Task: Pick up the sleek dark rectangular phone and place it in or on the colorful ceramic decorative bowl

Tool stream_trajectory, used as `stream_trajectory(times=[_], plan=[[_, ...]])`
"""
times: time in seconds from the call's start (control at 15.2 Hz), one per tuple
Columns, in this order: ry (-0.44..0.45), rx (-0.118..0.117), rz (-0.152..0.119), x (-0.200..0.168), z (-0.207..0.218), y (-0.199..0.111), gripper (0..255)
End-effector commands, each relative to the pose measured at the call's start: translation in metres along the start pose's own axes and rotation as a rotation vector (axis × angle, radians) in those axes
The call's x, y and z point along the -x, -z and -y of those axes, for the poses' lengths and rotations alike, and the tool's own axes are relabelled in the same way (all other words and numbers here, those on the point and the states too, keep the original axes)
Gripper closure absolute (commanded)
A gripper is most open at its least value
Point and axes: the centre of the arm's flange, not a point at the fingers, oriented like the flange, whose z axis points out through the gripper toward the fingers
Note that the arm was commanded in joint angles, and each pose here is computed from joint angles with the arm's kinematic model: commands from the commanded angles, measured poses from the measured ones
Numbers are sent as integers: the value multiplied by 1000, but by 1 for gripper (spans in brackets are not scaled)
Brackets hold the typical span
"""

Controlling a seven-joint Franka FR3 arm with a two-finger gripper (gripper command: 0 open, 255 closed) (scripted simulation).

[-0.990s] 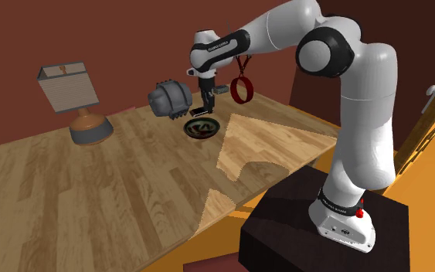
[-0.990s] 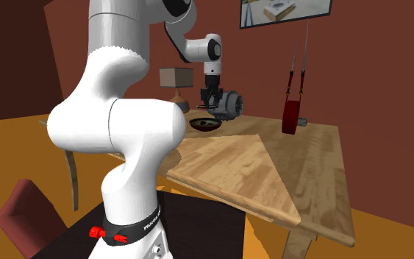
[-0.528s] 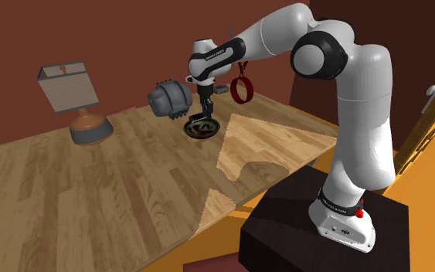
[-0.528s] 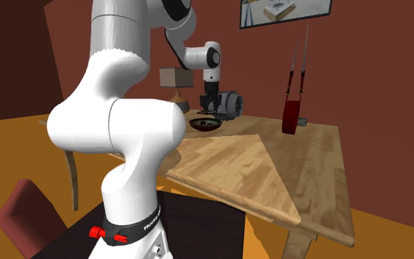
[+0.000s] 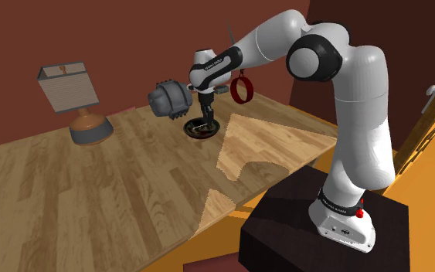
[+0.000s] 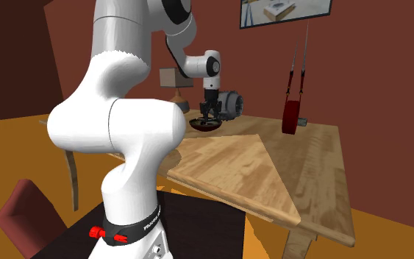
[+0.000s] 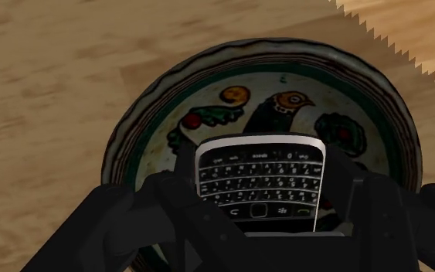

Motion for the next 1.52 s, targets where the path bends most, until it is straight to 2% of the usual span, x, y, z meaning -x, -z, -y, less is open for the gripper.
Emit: stream_trajectory(times=[0.0, 0.33, 0.4, 0.73, 0.99, 1.45], plan=[[0, 1, 0, 0, 0, -2, 255], [0, 1, 0, 0, 0, -2, 255], [0, 1, 0, 0, 0, -2, 0], [0, 1, 0, 0, 0, -2, 0], [0, 1, 0, 0, 0, 48, 0], [0, 1, 0, 0, 0, 48, 0]])
